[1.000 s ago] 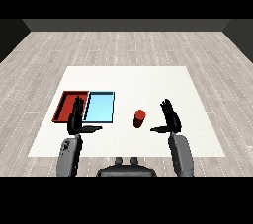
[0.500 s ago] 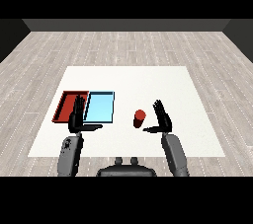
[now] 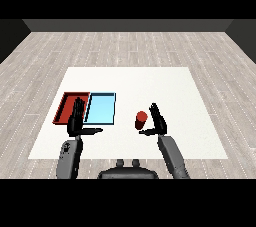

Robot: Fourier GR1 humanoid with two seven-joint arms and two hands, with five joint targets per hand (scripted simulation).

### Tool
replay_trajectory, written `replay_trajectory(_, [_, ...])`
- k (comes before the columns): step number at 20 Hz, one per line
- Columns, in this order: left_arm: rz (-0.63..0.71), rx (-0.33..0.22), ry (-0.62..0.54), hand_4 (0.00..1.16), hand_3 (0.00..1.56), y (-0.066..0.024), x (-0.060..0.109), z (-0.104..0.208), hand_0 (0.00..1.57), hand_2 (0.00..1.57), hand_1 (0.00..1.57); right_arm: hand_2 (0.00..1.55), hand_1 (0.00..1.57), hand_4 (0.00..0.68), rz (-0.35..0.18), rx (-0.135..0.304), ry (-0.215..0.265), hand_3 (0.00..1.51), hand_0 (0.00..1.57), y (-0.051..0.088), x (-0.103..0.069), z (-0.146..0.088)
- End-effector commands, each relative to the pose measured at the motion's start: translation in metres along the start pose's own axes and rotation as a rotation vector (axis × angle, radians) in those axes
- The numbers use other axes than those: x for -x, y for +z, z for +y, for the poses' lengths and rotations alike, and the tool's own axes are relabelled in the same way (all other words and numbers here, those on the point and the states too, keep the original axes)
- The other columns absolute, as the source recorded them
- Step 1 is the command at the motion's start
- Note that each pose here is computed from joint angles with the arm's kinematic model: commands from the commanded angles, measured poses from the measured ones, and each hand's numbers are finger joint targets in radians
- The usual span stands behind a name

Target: Pick the red can and put it in the red box

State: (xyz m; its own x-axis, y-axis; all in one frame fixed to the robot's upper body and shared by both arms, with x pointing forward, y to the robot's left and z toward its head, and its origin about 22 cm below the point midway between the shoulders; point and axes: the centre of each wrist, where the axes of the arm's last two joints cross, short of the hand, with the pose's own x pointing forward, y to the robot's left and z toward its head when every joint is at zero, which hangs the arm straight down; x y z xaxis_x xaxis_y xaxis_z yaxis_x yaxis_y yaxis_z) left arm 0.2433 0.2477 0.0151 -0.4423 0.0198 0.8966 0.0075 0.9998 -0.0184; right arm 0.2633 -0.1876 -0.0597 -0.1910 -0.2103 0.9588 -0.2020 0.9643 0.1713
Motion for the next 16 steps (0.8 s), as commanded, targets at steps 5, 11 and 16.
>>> replay_trajectory(5, [0.006,-0.003,0.027,0.0,0.0,0.0066,0.006,0.012,0.0,0.0,0.0,0.0,0.0,0.0,0.024,0.019,-0.021,0.0,0.0,-0.012,0.008,0.002])
replay_trajectory(11, [0.01,0.007,0.017,0.0,0.0,-0.0208,0.006,-0.009,0.0,0.0,0.0,0.0,0.0,0.0,0.02,0.023,-0.041,0.0,0.0,0.001,0.015,0.003])
replay_trajectory(16, [0.014,0.0,0.007,0.0,0.0,-0.0114,0.009,0.002,0.0,0.0,0.0,0.0,0.0,0.0,0.039,-0.021,-0.034,0.0,0.0,-0.024,0.02,0.035])
